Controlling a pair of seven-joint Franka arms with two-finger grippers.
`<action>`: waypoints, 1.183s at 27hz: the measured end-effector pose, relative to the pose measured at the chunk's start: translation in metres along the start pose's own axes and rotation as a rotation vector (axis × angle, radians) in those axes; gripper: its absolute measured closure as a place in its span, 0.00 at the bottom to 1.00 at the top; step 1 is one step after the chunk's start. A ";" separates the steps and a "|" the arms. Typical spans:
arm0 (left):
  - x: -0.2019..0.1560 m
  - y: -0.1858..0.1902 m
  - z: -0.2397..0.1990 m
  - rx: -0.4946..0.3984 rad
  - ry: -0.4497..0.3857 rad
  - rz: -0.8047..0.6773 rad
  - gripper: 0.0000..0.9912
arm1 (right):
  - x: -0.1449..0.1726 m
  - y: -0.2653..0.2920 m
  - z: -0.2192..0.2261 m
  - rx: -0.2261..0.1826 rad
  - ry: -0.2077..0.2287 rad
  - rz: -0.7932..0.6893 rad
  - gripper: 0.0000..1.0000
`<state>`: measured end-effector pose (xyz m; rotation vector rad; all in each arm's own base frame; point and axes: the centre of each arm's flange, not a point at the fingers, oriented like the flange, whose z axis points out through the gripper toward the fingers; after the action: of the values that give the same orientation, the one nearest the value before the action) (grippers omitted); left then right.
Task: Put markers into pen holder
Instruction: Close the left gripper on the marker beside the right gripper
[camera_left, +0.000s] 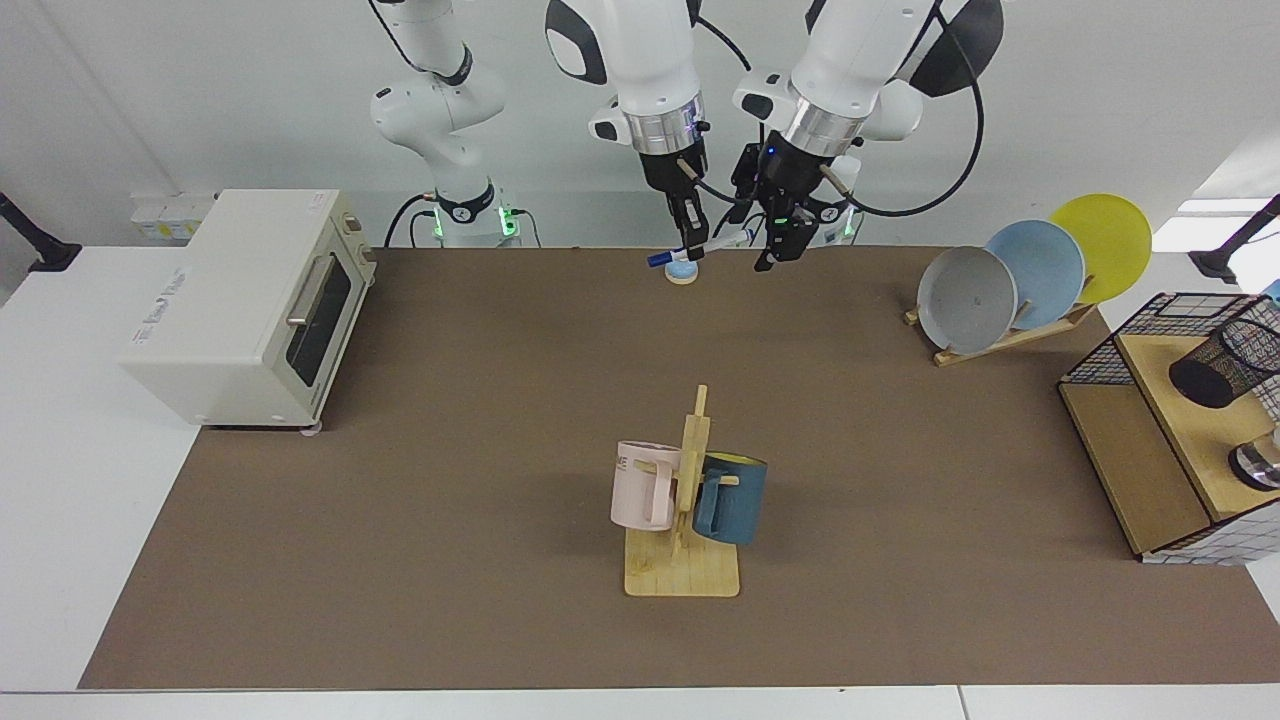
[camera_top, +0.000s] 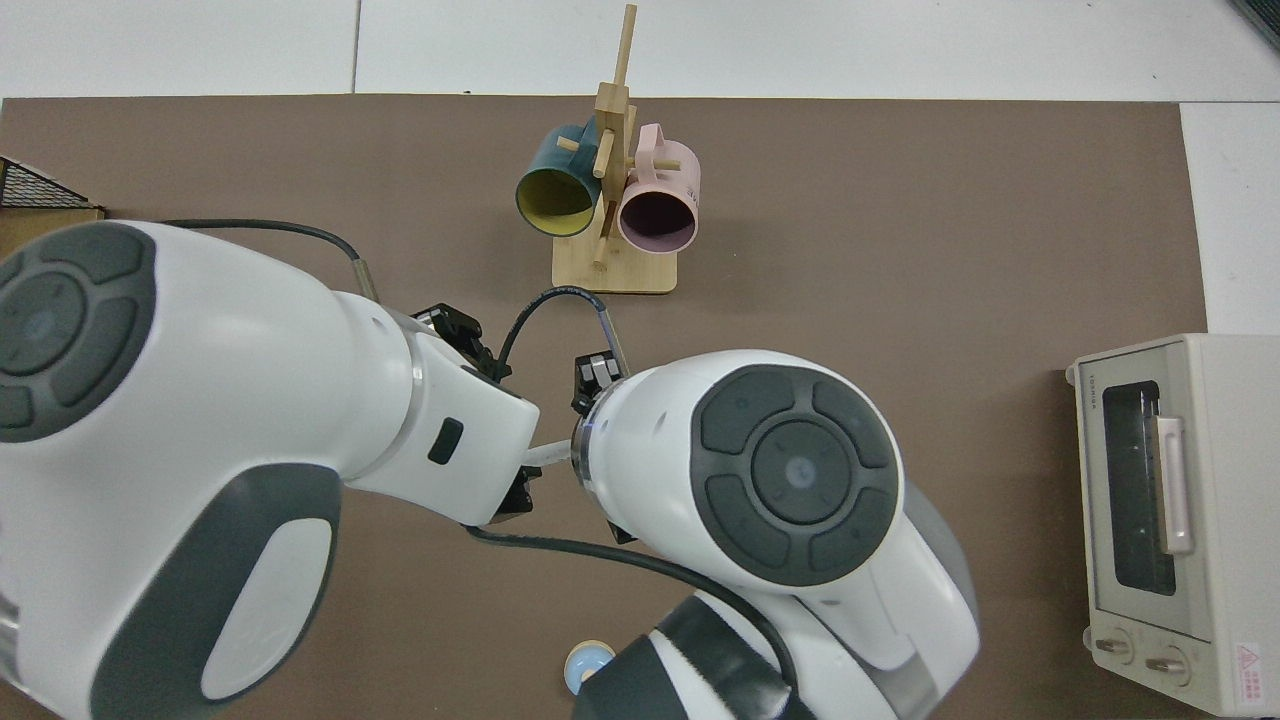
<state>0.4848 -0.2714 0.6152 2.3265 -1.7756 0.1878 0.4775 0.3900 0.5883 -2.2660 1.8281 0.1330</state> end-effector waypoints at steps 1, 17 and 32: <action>0.003 0.004 0.005 -0.009 -0.004 0.006 0.13 | 0.000 0.000 0.000 0.000 0.001 0.000 0.84; 0.012 0.014 0.022 -0.034 0.003 0.008 0.16 | 0.001 -0.001 0.000 0.001 0.004 0.000 0.84; 0.011 0.012 0.022 -0.035 0.018 -0.003 0.54 | 0.000 -0.007 -0.003 0.050 -0.021 0.005 0.84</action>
<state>0.4759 -0.2900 0.5977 2.2963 -1.7529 0.1749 0.4844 0.3902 0.5921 -2.2184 1.8063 0.1098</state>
